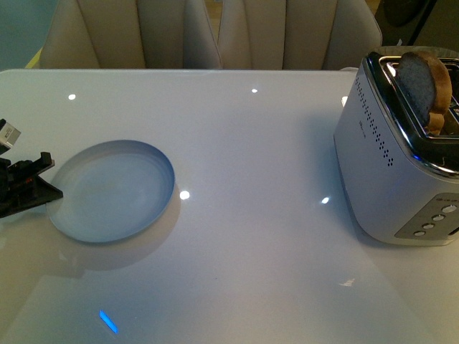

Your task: Left arm holds plate, right arm toasts bread

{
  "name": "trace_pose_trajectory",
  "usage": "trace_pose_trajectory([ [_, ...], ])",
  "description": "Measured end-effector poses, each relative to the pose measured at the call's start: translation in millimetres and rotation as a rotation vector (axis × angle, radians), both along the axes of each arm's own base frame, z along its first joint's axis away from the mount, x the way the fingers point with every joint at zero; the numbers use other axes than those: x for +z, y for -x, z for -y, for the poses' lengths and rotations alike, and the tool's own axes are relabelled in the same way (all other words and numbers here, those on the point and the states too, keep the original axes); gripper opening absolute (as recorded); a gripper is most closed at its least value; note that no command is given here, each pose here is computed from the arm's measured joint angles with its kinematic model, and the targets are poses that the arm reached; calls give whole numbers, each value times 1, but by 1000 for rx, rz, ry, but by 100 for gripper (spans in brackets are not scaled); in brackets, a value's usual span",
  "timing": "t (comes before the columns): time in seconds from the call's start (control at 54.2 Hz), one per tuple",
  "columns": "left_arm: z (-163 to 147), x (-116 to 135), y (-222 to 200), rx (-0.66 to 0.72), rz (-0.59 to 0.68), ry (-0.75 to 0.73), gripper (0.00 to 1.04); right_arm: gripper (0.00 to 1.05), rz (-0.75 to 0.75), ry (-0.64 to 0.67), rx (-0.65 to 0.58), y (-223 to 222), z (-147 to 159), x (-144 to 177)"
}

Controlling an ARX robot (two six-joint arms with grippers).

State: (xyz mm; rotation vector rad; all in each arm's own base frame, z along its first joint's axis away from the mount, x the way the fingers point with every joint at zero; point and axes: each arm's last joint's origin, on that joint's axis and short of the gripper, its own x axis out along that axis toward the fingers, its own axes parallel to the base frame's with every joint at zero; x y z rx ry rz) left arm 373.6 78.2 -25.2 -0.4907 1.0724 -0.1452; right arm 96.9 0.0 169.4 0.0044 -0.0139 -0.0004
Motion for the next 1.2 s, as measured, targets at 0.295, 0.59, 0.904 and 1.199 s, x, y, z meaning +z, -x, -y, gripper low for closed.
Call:
trace_pose_trajectory([
  [0.295,-2,-8,1,-4,-11,-3,15,96,0,0,0,0,0,0],
  [0.59,-2,2,-2,-3,42,-12,68,96,0,0,0,0,0,0],
  [0.904,5,81,1,89,258,-64,97,96,0,0,0,0,0,0],
  [1.199,51,183,38,186,464,-140,98,96,0,0,0,0,0,0],
])
